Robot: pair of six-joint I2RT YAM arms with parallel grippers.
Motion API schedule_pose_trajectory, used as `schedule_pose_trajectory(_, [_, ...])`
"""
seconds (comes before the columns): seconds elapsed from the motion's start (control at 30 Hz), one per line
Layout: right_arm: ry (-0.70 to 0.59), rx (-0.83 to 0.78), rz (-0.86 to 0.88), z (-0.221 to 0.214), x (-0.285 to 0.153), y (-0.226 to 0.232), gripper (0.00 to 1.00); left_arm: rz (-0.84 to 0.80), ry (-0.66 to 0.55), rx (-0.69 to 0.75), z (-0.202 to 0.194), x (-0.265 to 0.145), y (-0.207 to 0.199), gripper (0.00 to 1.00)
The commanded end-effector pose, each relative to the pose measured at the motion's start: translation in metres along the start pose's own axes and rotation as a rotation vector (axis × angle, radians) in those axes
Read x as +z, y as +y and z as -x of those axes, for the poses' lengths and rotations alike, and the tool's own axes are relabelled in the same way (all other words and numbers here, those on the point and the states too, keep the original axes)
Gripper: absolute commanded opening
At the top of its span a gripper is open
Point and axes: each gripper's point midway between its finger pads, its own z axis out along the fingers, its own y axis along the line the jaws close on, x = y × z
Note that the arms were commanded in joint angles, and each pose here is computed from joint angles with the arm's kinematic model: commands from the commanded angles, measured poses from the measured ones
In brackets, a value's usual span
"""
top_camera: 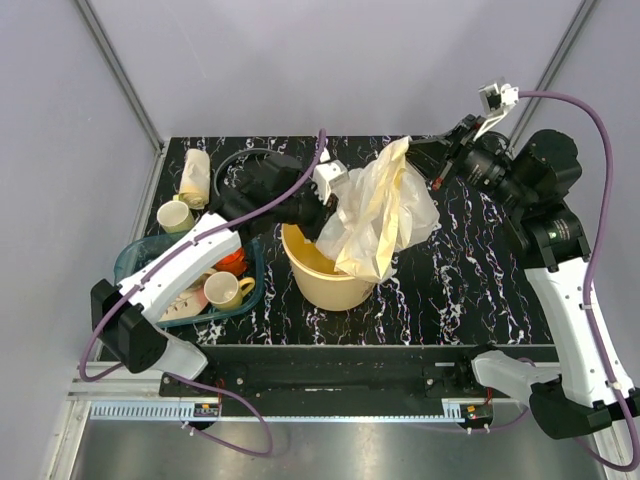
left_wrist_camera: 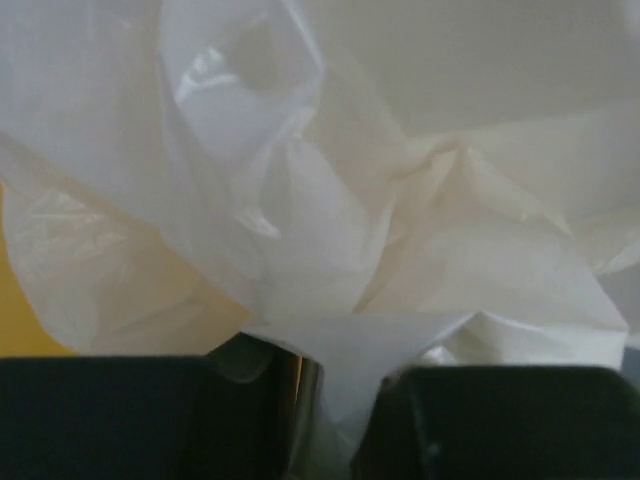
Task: Put the trash bags into the trash bin
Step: Place the trash bag in the trash bin.
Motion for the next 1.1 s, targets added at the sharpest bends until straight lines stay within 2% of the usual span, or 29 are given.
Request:
schedule_pose_trajectory(0.0, [0.030,-0.008,-0.052,-0.013,-0.005,-0.011,0.00,-0.116,0.005,0.036,-0.005,-0.015,-0.028,0.29])
schedule_pose_trajectory(0.03, [0.035,-0.011,-0.057,-0.016,-0.006,-0.013,0.00,-0.133,-0.008,0.046,0.000,-0.020,-0.034,0.39])
schedule_pose_trajectory(0.1, [0.047,-0.007,-0.064,-0.021,-0.007,-0.015,0.00,-0.157,-0.061,0.090,0.022,-0.042,-0.044,0.48])
schedule_pose_trajectory(0.13, [0.055,-0.003,-0.068,-0.024,-0.007,-0.016,0.00,-0.147,-0.083,0.105,0.031,-0.052,-0.044,0.57])
schedule_pose_trajectory(0.2, [0.069,0.006,-0.068,-0.029,-0.008,-0.016,0.00,-0.091,-0.126,0.129,0.053,-0.077,-0.035,0.63])
schedule_pose_trajectory(0.33, [0.083,0.015,-0.078,-0.036,-0.006,-0.022,0.00,0.087,-0.160,0.140,0.070,-0.113,-0.001,0.67])
schedule_pose_trajectory(0.4, [0.079,0.021,-0.074,-0.034,-0.004,-0.022,0.00,0.124,-0.164,0.164,0.069,-0.128,0.010,0.67])
schedule_pose_trajectory(0.47, [0.062,0.027,-0.051,-0.029,-0.002,-0.017,0.00,0.120,-0.167,0.202,0.067,-0.134,0.010,0.66])
schedule_pose_trajectory(0.53, [0.055,0.040,-0.037,-0.027,0.001,-0.015,0.00,0.046,-0.212,0.224,0.072,-0.139,-0.008,0.63])
schedule_pose_trajectory(0.6, [0.039,0.036,-0.012,-0.020,0.003,-0.011,0.00,-0.052,-0.256,0.236,0.075,-0.135,-0.028,0.55])
schedule_pose_trajectory(0.73, [0.044,0.056,0.018,-0.018,0.006,-0.007,0.00,-0.106,-0.278,0.196,0.076,-0.114,-0.040,0.46])
schedule_pose_trajectory(0.87, [0.041,0.046,0.016,-0.018,0.003,-0.005,0.00,-0.106,-0.153,0.059,0.042,-0.066,-0.020,0.28])
schedule_pose_trajectory(0.97, [0.025,0.030,0.013,-0.011,-0.001,-0.001,0.00,-0.099,-0.084,0.012,0.022,-0.042,-0.010,0.16])
schedule_pose_trajectory(1.07, [0.025,0.039,0.011,-0.013,0.001,-0.003,0.00,-0.102,-0.046,-0.025,0.011,-0.017,-0.006,0.12])
